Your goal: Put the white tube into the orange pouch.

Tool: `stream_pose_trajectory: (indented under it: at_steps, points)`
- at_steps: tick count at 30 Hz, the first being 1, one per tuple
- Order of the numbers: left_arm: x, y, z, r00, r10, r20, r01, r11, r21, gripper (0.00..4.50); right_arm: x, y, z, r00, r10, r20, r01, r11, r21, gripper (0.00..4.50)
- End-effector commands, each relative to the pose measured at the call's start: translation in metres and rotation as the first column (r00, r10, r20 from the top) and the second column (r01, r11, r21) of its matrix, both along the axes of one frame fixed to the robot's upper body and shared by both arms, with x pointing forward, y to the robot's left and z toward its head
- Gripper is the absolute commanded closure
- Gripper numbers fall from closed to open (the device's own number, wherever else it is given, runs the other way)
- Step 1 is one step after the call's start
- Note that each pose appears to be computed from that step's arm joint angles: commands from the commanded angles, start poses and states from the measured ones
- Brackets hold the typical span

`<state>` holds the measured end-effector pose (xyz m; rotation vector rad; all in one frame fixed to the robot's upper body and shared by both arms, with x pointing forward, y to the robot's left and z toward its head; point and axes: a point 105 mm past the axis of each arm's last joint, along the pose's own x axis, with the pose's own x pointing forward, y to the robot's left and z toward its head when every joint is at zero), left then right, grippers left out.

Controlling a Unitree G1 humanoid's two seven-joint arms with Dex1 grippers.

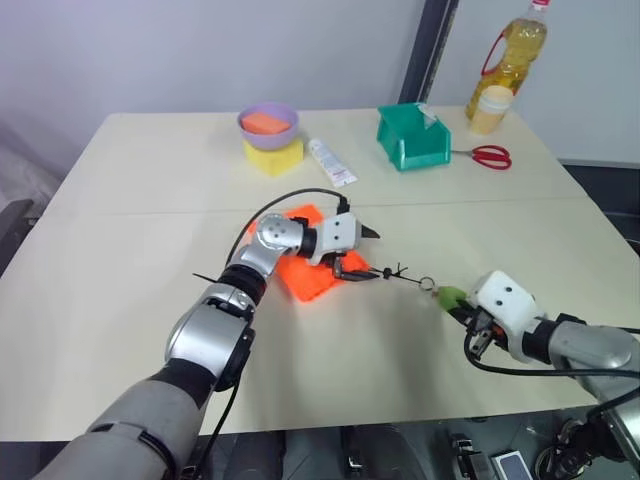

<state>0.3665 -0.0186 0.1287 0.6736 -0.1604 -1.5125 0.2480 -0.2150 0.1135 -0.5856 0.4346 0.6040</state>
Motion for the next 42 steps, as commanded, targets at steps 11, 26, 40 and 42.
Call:
stream_pose_trajectory:
  at_steps: [11,26,40,42]
  points:
    - [-0.012,-0.024,-0.002,0.99,-0.088,0.112,0.081,0.995,0.065,0.47,0.003,0.0,0.011,0.998,-0.009,0.063,0.009,1.0,0.003,4.5]
    - [-0.011,-0.027,-0.01,0.994,-0.072,0.081,0.063,0.992,0.111,2.25,0.004,0.001,0.013,0.998,-0.005,0.07,0.005,1.0,0.0,4.5]
    - [-0.011,-0.027,-0.012,0.996,-0.07,0.056,0.064,0.992,0.105,4.31,0.004,0.002,0.013,0.998,0.001,0.066,0.0,1.0,-0.002,4.5]
    - [-0.011,-0.027,-0.012,0.996,-0.068,0.057,0.062,0.993,0.105,4.31,0.003,0.003,0.013,0.998,0.002,0.065,-0.002,1.0,-0.002,4.5]
